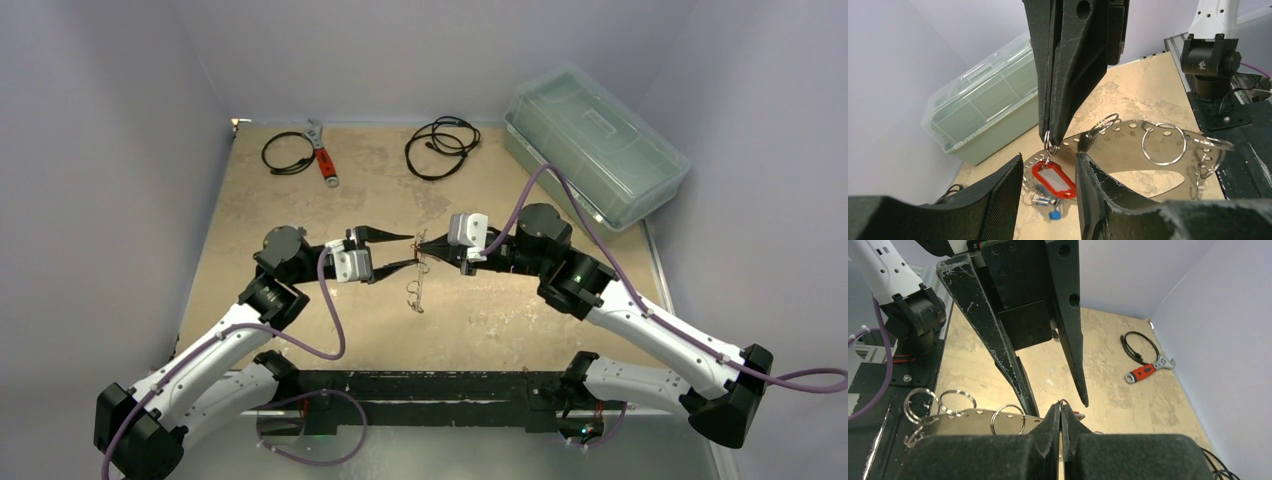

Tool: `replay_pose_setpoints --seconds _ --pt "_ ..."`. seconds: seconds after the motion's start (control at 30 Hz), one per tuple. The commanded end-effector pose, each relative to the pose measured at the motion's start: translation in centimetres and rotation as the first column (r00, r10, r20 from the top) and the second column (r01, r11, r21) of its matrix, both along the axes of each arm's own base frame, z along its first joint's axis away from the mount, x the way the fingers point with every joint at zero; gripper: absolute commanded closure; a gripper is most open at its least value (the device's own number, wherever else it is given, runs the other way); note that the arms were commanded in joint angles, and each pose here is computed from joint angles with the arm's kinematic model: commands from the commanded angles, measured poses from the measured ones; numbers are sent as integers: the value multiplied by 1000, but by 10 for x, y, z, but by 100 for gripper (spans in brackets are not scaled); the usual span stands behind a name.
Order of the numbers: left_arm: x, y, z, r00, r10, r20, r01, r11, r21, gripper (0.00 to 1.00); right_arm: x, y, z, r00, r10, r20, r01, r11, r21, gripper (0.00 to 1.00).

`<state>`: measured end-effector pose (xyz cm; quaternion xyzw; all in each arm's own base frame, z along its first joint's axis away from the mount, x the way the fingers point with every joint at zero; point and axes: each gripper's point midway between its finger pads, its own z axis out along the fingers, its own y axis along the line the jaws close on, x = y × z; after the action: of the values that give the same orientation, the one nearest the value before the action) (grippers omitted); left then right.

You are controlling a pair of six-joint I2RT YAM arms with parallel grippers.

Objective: Put the keys on the keyring

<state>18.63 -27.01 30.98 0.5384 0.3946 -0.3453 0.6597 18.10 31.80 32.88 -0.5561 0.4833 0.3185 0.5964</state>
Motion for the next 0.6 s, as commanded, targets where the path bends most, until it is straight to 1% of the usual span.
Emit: replay_pose_setpoints --seconds 0.0,0.1,0.3,0.53,0.57 --pt "-8 -1 8 999 -33 18 34 999 -30 61 -5 2 25 998 24 51 -27 998 60 100" --pt "-8 -1 7 999 -38 14 38 999 -28 68 -6 3 24 998 32 49 -35 998 61 100" --pt "-9 -2 8 999 -45 14 45 998 -34 68 -7 4 23 998 44 46 -47 997 64 100" --pt "-11 -3 7 998 -60 7 61 998 -34 72 -8 5 23 998 51 44 -54 996 67 100" --pt "-11 -3 7 998 -62 7 62 998 -33 74 -8 6 22 998 53 43 -56 996 66 100"
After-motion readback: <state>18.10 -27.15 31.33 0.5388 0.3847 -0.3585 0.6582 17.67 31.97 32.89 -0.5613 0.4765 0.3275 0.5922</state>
